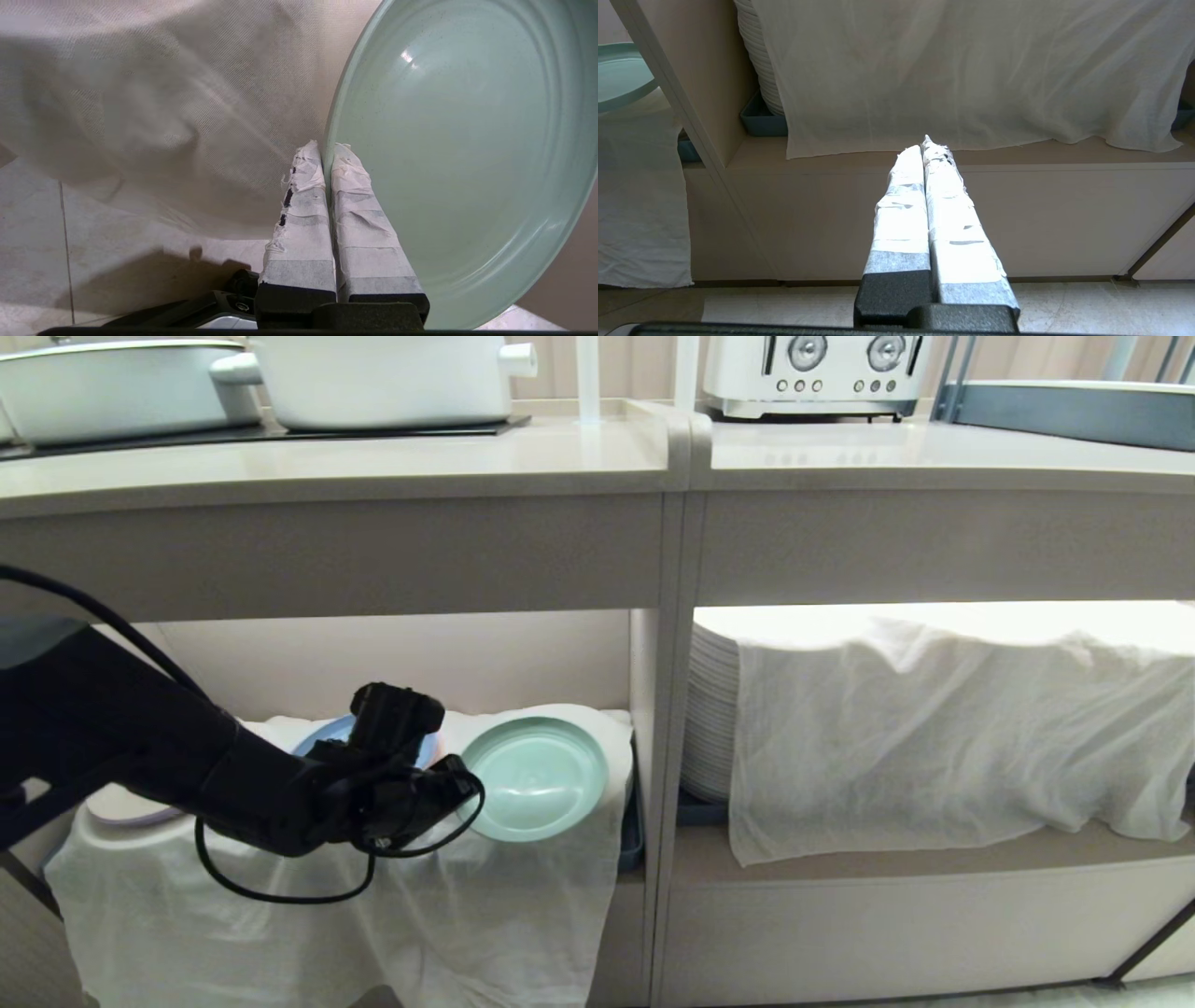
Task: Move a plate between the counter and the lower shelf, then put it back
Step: Put the plate in the cupboard
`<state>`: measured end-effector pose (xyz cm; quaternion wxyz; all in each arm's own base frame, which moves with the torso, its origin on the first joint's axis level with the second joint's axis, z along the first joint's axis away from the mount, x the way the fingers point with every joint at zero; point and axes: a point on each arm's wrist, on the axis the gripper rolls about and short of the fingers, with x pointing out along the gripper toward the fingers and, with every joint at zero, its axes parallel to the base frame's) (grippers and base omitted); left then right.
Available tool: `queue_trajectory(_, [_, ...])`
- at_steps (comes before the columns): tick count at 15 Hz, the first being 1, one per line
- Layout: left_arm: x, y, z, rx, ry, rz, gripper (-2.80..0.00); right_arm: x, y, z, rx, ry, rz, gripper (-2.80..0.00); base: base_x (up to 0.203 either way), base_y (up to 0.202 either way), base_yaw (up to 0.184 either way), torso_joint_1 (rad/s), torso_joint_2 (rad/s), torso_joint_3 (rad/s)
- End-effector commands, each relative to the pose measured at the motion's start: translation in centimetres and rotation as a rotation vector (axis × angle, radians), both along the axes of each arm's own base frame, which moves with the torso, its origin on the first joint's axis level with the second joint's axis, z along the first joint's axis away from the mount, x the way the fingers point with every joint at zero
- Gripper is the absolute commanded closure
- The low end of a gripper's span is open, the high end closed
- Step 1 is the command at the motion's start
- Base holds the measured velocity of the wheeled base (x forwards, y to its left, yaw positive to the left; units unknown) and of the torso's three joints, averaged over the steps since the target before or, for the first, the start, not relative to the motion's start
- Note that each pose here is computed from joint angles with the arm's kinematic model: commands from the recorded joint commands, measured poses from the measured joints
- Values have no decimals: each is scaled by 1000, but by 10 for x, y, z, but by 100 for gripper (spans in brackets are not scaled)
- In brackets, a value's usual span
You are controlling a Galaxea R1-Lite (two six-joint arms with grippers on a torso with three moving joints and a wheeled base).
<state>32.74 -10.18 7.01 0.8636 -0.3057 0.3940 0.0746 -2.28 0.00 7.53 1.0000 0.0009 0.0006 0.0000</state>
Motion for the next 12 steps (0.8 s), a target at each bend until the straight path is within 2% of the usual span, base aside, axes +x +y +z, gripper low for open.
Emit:
queue_trajectory(1, [10, -3, -2, 0, 7, 10, 0, 0, 0, 0, 0, 0, 0, 0, 0, 0, 0, 0, 0, 0])
queue_trajectory(6, [29, -14, -6, -20, 45, 83, 0, 0, 0, 0, 0, 0, 0, 0, 0, 0, 0, 0, 0, 0])
queue_trajectory(9, [45, -19, -10, -40, 32, 122, 0, 0, 0, 0, 0, 0, 0, 0, 0, 0, 0, 0, 0, 0])
queue_trajectory(12, [50, -21, -18, -24, 38, 135, 0, 0, 0, 0, 0, 0, 0, 0, 0, 0, 0, 0, 0, 0])
